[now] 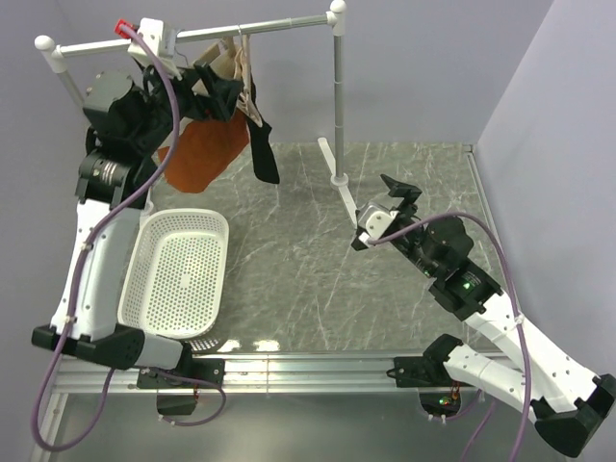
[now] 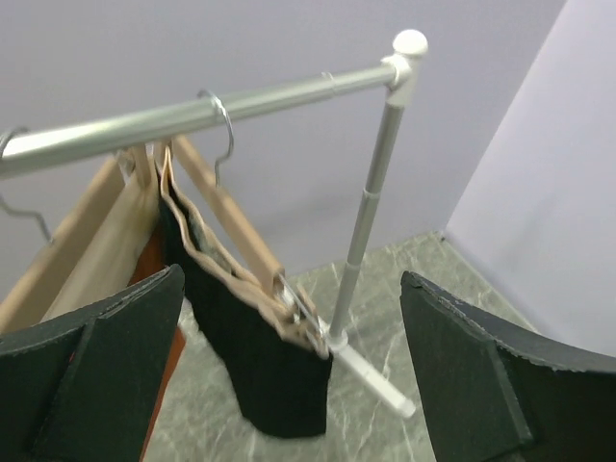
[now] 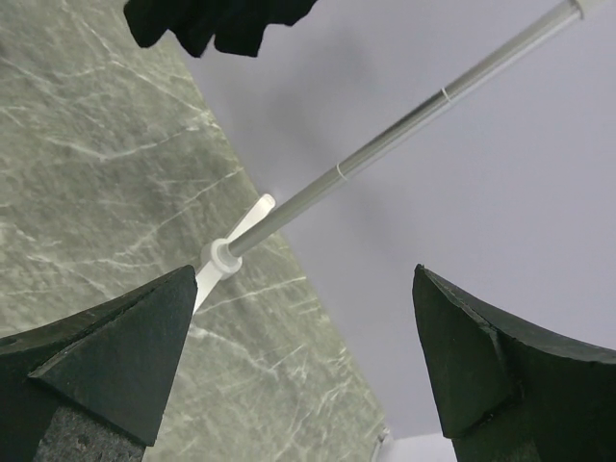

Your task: Clip the underwear to the hanger

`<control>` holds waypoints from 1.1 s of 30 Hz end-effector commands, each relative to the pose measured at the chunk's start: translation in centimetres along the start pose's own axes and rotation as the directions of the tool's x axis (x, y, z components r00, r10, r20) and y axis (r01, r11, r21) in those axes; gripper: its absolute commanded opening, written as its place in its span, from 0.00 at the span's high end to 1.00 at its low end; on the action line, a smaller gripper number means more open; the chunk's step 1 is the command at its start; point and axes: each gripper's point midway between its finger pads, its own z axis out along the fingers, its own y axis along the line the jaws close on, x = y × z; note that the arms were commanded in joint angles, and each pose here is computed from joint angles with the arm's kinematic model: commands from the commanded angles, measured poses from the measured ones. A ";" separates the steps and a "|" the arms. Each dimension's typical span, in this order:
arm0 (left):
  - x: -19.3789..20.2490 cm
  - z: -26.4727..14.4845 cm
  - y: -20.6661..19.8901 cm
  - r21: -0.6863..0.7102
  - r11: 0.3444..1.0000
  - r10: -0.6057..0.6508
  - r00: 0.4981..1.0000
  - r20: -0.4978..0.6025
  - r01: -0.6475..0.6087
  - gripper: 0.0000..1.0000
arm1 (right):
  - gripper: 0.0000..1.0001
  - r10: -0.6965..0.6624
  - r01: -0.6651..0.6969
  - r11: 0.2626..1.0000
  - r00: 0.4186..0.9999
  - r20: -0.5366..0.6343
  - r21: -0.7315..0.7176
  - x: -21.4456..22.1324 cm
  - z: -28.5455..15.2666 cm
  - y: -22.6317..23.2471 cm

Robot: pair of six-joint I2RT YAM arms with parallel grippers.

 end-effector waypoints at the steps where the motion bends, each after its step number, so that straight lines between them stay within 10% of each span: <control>1: -0.2 -2.6 -1.0 0.036 0.998 0.061 0.998 -0.008 -0.061 0.01 | 0.00 0.086 -0.086 0.992 0.996 0.005 0.086 -1.2 -1.0 -3.0; 11: 10.1 -8.5 1.4 -0.044 0.996 0.058 0.942 -0.331 -0.077 0.01 | 0.00 0.499 -0.469 0.866 0.838 -0.220 0.175 4.2 -1.8 -4.4; 21: 22.9 -13.3 3.2 -0.051 0.998 0.005 0.776 -0.631 -0.048 0.01 | 0.00 0.846 -0.809 0.506 0.399 -0.353 0.299 10.9 -4.1 0.4; 33: 27.6 -15.5 5.5 -0.101 0.985 0.040 0.765 -0.643 -0.136 0.01 | 0.00 0.881 -0.811 0.454 0.347 -0.322 0.369 13.9 -7.9 3.5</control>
